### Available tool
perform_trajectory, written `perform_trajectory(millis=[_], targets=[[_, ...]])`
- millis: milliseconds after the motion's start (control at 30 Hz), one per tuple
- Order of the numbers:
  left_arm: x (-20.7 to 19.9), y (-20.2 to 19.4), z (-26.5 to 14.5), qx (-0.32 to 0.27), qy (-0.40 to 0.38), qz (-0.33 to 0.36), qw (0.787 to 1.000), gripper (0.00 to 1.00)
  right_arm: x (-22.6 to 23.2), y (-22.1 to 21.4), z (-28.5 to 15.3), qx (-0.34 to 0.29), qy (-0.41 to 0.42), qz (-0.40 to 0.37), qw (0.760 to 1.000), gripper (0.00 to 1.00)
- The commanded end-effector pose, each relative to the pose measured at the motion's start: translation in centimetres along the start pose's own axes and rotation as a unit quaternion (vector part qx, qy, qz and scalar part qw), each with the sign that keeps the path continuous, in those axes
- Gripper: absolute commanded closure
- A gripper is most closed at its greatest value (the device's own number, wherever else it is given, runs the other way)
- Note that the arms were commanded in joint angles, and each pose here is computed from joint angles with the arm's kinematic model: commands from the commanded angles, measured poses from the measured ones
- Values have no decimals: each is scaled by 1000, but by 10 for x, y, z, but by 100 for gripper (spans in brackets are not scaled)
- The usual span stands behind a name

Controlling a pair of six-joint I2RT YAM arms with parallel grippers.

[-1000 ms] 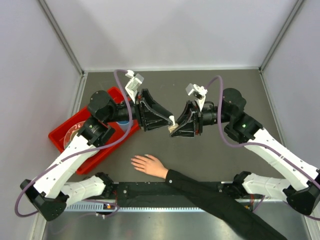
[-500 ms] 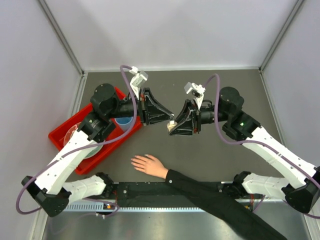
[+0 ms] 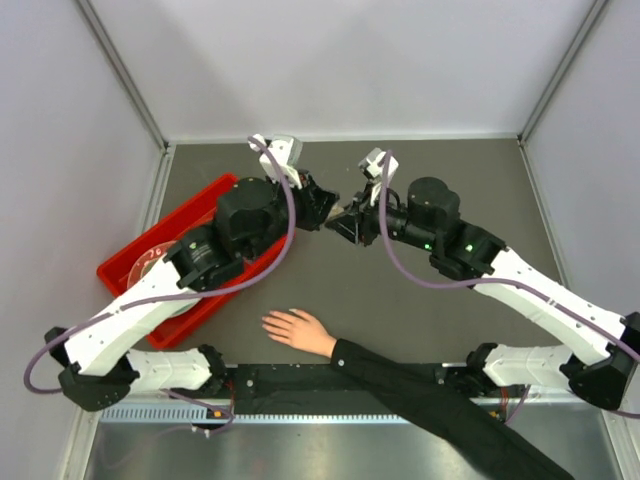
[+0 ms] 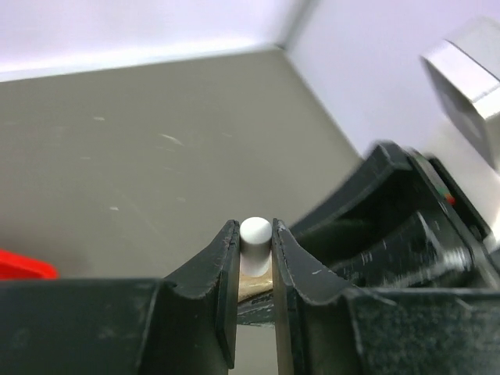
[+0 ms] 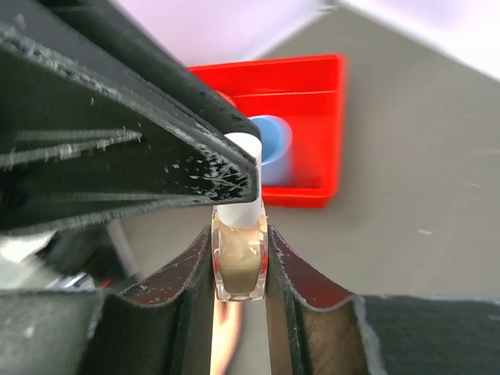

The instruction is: Paint the nails

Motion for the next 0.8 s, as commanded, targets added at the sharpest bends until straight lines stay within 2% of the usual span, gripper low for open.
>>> perform_trajectory(millis=[0,133,167,200,233,267,300,333,367,467,633,667,700,733,767], targets=[[22,29,13,-84,130,12,988,100,-46,27,-1,-47,-166,-18,985,100],[6,30,20,-67,93,11,993,100,-45,23,0,-37,-156,-30,987,100],[3,29,20,-59,81,15,995,93,-38,19,1,-31,-131,-38,990,100],[-2,29,19,-52,63,19,996,76,-36,16,1,-23,-120,-46,991,100],[-12,27,14,-33,22,23,999,70,-36,17,-2,-26,-112,-49,992,100],[-12,28,12,-27,8,23,999,64,-24,10,-1,-14,-53,-50,997,100],[-17,28,7,-19,-19,24,999,56,-21,9,-3,-13,-34,-45,998,100],[-21,31,-3,-15,-49,29,998,46,-17,8,-8,-13,-15,-44,999,100],[-32,26,-11,13,-115,33,993,43,-12,4,-11,-4,27,-42,999,100],[-36,29,-33,28,-176,34,983,33,4,-2,-23,13,103,-34,994,100],[-28,13,-44,64,-247,-3,967,29,31,0,-41,9,219,-10,976,100],[-24,13,-43,64,-258,-12,964,17,33,-1,-42,14,229,3,973,100],[-28,5,-42,77,-295,-16,952,15,36,-1,-42,16,237,6,971,100],[-28,3,-41,83,-301,-30,949,16,39,0,-44,15,249,8,968,100],[-27,1,-39,87,-306,-33,947,21,40,-1,-44,15,253,11,967,100]])
Point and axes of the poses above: each gripper's point midway between its finger pads, its own z axis out along the fingers, its own x axis along the line the jaws close on, y = z × x, the point moved 3 cm from there along -z, back along the fingers, and after that the axes turned 2 degrees about -z, right-handed, at the moved point
